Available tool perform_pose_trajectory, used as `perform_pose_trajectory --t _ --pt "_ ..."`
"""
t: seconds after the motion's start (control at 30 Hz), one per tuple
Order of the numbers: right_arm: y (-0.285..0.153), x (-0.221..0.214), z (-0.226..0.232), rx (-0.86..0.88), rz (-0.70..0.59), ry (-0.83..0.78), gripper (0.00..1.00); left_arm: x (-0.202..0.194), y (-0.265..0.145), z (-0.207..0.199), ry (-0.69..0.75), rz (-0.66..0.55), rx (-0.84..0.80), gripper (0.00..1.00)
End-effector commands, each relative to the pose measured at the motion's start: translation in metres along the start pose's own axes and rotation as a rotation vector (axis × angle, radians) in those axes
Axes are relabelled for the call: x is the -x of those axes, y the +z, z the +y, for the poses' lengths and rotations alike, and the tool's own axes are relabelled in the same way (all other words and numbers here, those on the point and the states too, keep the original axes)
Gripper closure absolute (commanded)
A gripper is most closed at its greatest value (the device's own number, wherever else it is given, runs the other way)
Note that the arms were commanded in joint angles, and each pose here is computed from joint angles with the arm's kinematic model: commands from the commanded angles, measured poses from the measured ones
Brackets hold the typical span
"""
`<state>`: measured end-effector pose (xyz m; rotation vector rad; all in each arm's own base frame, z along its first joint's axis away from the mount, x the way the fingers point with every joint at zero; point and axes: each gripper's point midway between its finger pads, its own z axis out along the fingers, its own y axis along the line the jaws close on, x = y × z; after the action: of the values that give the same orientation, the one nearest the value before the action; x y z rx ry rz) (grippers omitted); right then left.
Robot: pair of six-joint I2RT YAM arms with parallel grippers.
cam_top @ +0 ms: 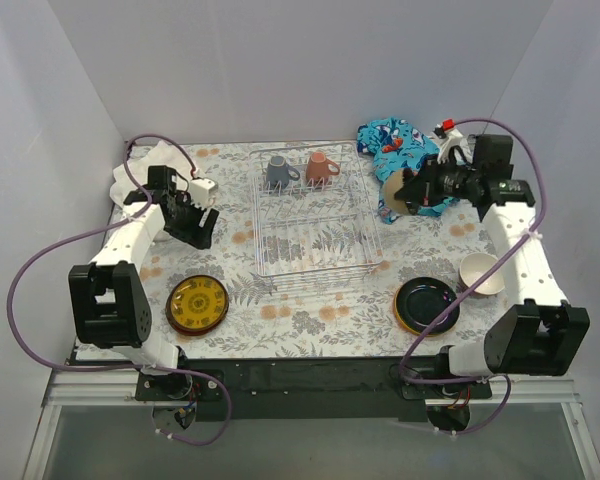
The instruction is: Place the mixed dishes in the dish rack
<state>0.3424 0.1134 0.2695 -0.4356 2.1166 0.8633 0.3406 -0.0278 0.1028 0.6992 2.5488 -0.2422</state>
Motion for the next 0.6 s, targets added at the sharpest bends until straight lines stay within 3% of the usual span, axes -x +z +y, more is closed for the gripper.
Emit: perform_pose_trajectory --t 0.0,0.23,0.57 --pt "0.001 0.06 0.109 0.45 -0.286 -0.149 0.99 0.024 -0.032 -0.002 0.031 -0.127 0.053 0.32" --pt "0.051 0.043 0.174 0.728 -0.198 -0.006 0.99 0.019 -0.043 0.002 0.022 -0.155 0.13 0.31" --pt "0.113 0.012 0.183 0.847 -0.103 0.109 0.99 0.004 -0.052 -0.003 -0.03 -0.133 0.154 0.3"
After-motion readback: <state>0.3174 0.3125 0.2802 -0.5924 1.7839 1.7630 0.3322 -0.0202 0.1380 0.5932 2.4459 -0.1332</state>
